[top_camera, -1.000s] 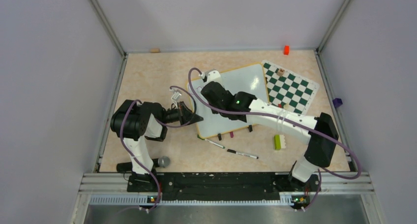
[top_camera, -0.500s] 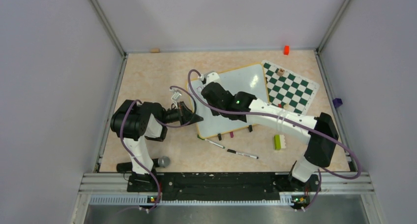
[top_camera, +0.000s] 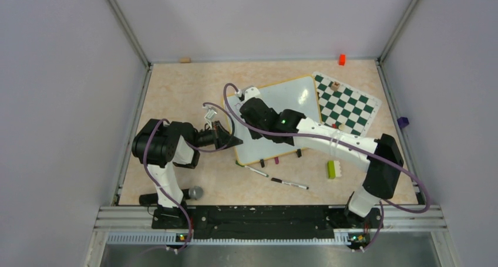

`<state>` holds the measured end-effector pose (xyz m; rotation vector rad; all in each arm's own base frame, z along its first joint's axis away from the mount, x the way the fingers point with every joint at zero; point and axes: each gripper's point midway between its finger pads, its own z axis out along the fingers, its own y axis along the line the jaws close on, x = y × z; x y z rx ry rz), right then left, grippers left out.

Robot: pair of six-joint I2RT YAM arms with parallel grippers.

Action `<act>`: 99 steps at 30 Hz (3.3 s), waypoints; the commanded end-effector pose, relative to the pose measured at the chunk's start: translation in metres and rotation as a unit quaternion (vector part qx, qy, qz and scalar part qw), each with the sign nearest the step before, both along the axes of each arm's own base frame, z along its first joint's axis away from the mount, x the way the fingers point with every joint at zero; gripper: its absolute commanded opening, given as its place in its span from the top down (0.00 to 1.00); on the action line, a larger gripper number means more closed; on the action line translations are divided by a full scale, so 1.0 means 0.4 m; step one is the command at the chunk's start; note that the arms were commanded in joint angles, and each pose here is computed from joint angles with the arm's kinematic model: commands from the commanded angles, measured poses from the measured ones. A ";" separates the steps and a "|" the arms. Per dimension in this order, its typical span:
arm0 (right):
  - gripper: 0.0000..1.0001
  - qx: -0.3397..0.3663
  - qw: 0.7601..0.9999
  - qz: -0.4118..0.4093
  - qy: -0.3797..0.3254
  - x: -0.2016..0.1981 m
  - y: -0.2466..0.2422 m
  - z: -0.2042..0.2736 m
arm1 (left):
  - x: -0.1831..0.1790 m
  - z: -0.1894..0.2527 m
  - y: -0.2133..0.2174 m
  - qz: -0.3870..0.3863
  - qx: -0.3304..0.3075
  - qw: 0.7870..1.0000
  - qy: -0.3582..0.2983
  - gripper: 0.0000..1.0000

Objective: Write a sentence on the whiteboard

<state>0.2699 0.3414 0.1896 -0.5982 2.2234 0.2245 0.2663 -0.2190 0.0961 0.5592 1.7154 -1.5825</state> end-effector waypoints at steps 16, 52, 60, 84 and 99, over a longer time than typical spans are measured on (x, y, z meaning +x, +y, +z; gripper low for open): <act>1.00 0.068 0.993 -0.052 -0.082 0.044 -0.080 0.153 | -0.027 0.011 -0.011 -0.035 0.004 0.997 -0.065 1.00; 1.00 0.033 0.993 -0.064 -0.093 0.087 -0.059 0.114 | -0.027 0.011 -0.011 -0.035 0.004 0.997 -0.066 1.00; 1.00 0.043 0.991 -0.074 -0.104 0.096 -0.059 0.132 | -0.027 0.012 -0.011 -0.036 0.004 0.997 -0.066 1.00; 1.00 0.028 0.993 -0.074 -0.091 0.085 -0.070 0.102 | -0.027 0.011 -0.011 -0.036 0.004 0.997 -0.067 1.00; 1.00 0.037 0.992 -0.073 -0.091 0.086 -0.063 0.106 | -0.028 0.011 -0.010 -0.036 0.004 0.997 -0.067 1.00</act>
